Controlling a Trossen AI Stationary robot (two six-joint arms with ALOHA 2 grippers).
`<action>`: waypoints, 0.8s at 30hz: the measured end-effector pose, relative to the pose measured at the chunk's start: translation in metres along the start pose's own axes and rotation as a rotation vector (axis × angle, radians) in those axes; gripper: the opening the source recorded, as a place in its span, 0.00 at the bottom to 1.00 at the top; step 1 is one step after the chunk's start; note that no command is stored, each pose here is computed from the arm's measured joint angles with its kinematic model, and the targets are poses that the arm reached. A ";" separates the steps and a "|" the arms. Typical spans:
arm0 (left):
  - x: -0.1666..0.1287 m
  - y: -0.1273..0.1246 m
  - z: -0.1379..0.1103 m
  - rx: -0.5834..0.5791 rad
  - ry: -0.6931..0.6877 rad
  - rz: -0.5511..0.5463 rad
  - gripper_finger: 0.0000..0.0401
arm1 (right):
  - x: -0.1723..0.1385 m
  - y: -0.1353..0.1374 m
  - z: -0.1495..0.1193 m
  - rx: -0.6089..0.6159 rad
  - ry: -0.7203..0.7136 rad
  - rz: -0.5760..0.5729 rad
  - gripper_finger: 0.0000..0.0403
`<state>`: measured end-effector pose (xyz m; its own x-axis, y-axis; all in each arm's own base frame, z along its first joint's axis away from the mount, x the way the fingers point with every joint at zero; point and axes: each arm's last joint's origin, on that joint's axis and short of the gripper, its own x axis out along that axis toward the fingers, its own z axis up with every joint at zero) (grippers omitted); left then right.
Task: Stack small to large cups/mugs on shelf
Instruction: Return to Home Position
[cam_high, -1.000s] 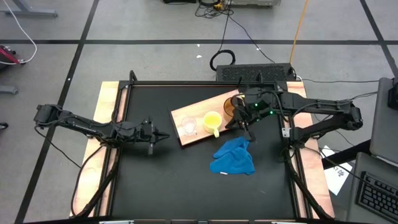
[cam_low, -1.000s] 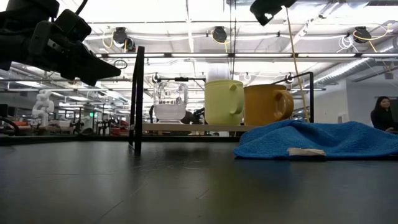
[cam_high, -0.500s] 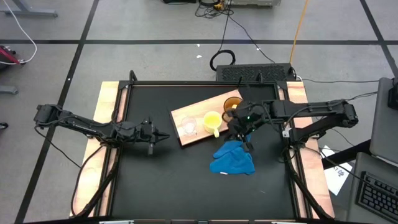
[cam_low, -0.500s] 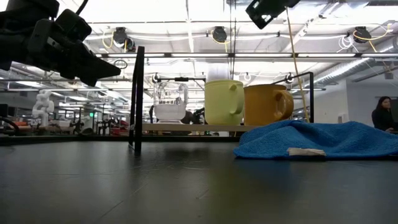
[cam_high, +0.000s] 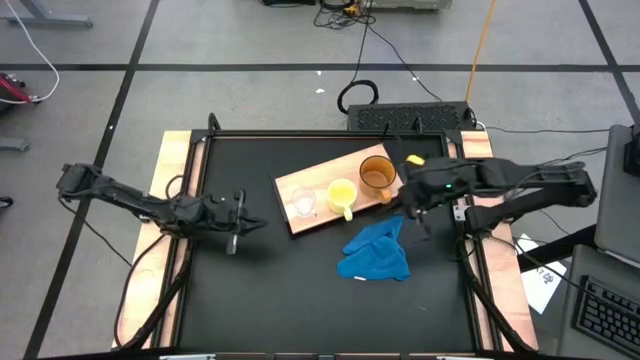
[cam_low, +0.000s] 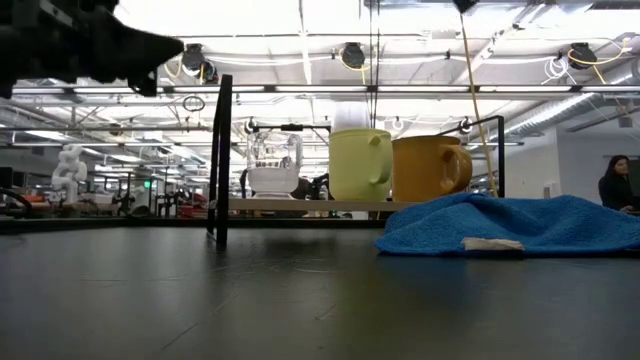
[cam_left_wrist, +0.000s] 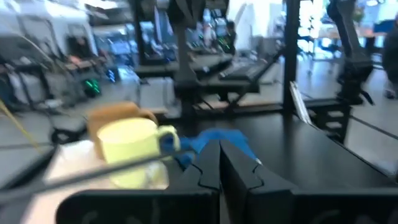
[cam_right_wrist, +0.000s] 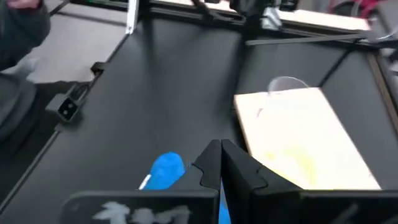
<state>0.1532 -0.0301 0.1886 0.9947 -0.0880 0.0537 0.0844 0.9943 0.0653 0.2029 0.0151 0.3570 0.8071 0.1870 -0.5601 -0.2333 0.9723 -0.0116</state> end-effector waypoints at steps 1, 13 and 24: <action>-0.002 0.001 0.003 0.008 -0.016 0.014 0.01 | -0.006 0.001 -0.004 0.005 -0.009 -0.020 0.00; -0.033 0.013 0.017 0.087 -0.043 0.224 0.00 | -0.048 0.010 -0.075 0.143 -0.202 -0.102 0.00; -0.047 0.012 0.008 0.043 0.045 0.221 0.00 | -0.035 0.013 -0.131 0.200 -0.240 -0.177 0.00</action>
<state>0.1070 -0.0146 0.1951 0.9904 0.1355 0.0274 -0.1375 0.9855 0.0989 0.1007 0.0025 0.2683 0.9355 0.0174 -0.3529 0.0134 0.9963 0.0845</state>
